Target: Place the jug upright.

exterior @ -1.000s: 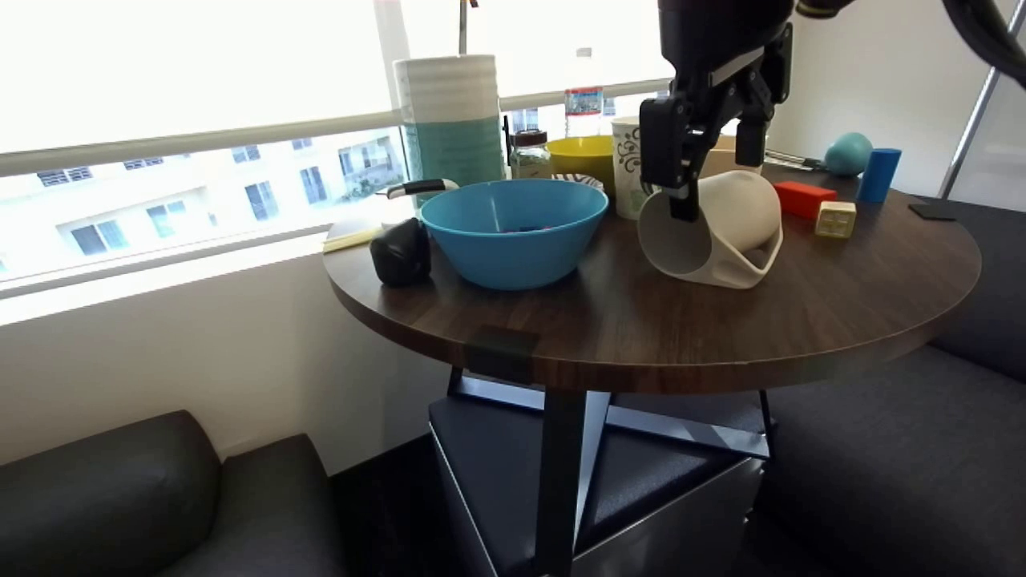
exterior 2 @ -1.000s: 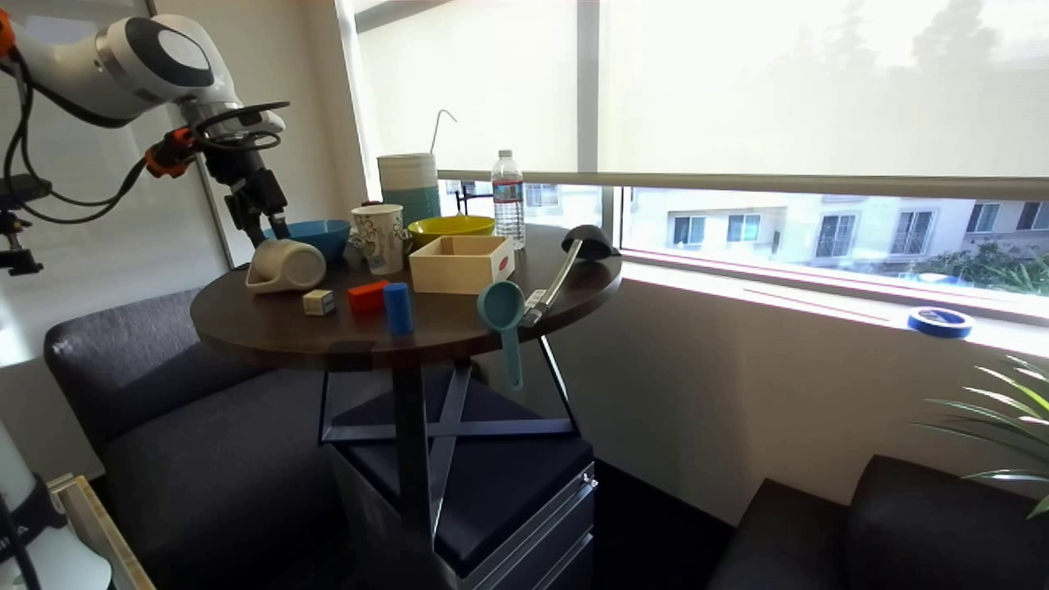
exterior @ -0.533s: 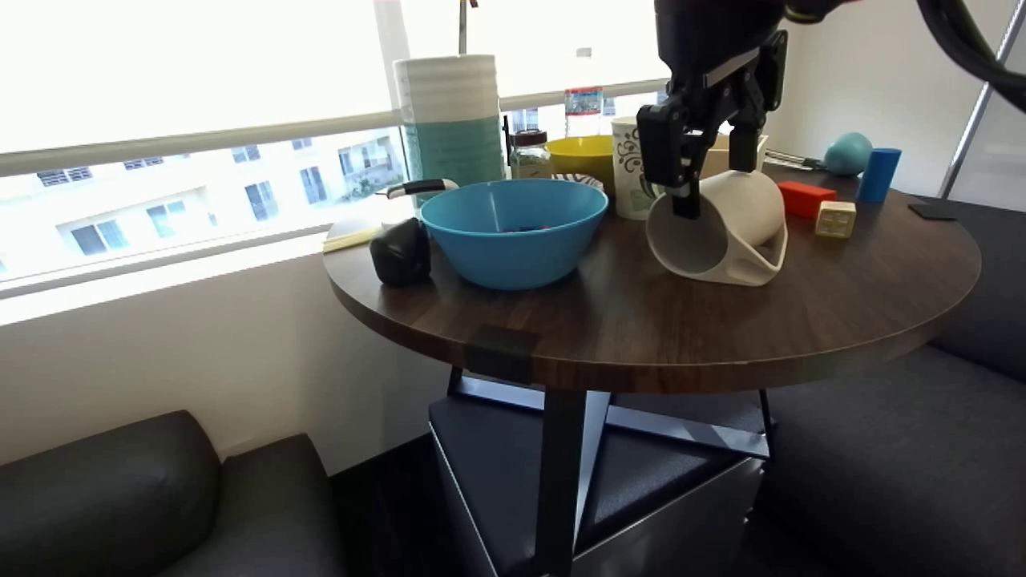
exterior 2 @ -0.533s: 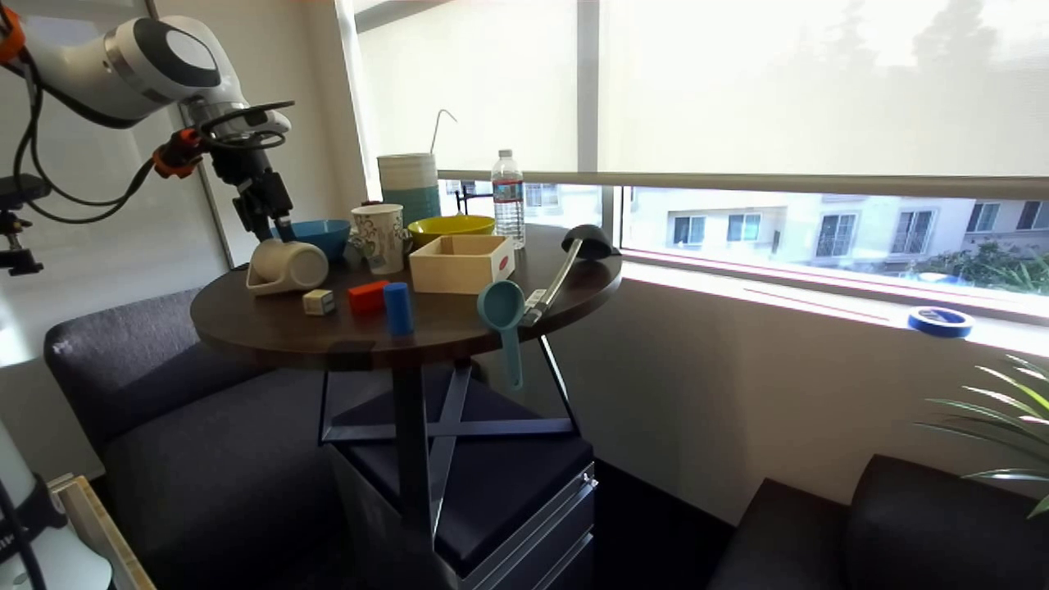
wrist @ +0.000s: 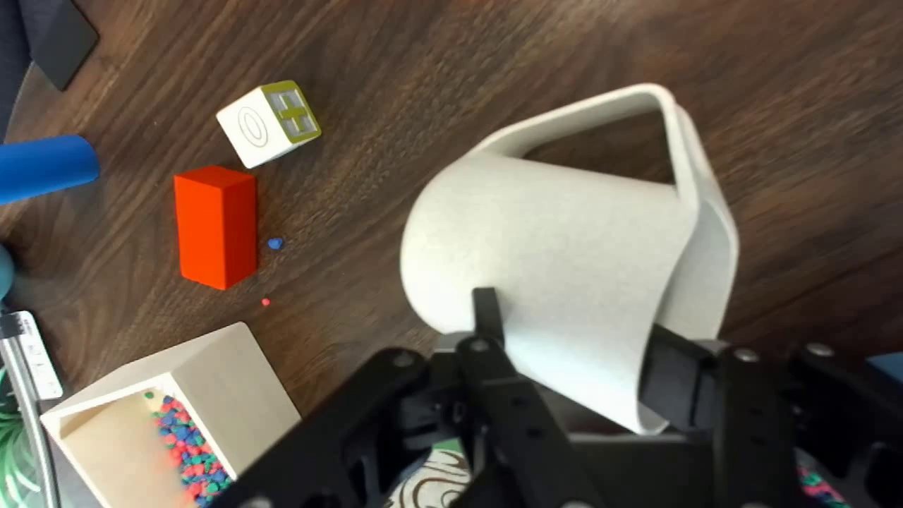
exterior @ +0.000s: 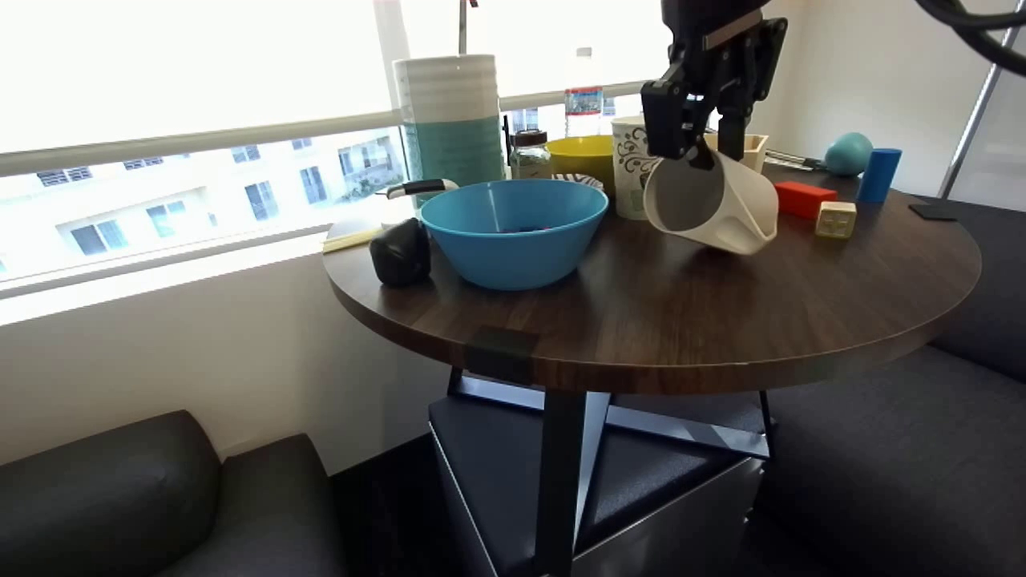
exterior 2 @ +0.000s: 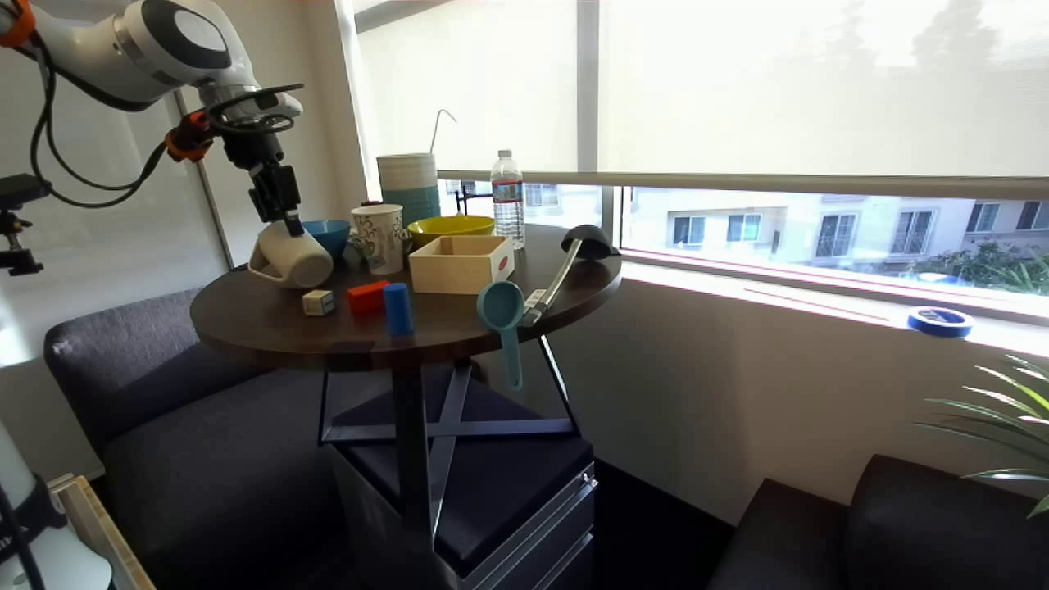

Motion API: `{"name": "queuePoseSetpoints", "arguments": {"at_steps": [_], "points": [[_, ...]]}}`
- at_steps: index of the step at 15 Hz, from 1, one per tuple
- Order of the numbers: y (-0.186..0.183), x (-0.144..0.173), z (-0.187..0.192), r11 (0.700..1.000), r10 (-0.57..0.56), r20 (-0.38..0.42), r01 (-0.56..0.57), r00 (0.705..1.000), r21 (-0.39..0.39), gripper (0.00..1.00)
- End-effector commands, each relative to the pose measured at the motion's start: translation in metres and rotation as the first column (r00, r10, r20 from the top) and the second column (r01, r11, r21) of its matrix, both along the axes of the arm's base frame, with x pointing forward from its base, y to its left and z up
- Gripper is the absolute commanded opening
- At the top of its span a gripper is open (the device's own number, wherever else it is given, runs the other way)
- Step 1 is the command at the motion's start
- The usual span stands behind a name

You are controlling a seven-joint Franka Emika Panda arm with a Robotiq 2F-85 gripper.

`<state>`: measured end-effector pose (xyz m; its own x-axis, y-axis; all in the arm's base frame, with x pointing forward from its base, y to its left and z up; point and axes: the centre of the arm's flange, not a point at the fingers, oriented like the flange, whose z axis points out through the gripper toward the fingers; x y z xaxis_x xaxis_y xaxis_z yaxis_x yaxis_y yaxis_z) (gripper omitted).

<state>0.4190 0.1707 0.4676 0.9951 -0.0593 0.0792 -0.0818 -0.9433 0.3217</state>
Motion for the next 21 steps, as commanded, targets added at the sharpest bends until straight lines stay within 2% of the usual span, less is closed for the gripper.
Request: {"name": "queuePoseSetpoints", "arguments": {"at_steps": [1,2,4,10,11,12,17,21], "points": [[-0.016,0.002,-0.001,0.998,-0.021,-0.01,0.022,1.0,0.063,0.05],[-0.022,0.003,0.0,0.996,-0.032,-0.013,0.033,0.999,0.08,0.0],[-0.031,0.003,0.006,0.991,-0.057,-0.004,0.057,0.998,0.121,0.0],[-0.053,0.0,0.003,0.965,-0.12,-0.055,0.13,0.991,0.227,0.03],[-0.056,-0.001,0.004,0.963,-0.131,-0.054,0.14,0.99,0.232,0.3],[-0.055,-0.002,0.006,0.963,-0.129,-0.054,0.138,0.99,0.231,0.31],[-0.05,-0.015,0.034,0.974,-0.079,-0.011,0.079,0.997,0.211,0.65],[-0.037,-0.039,0.074,0.978,-0.002,0.053,-0.01,0.999,0.21,0.93]]}}
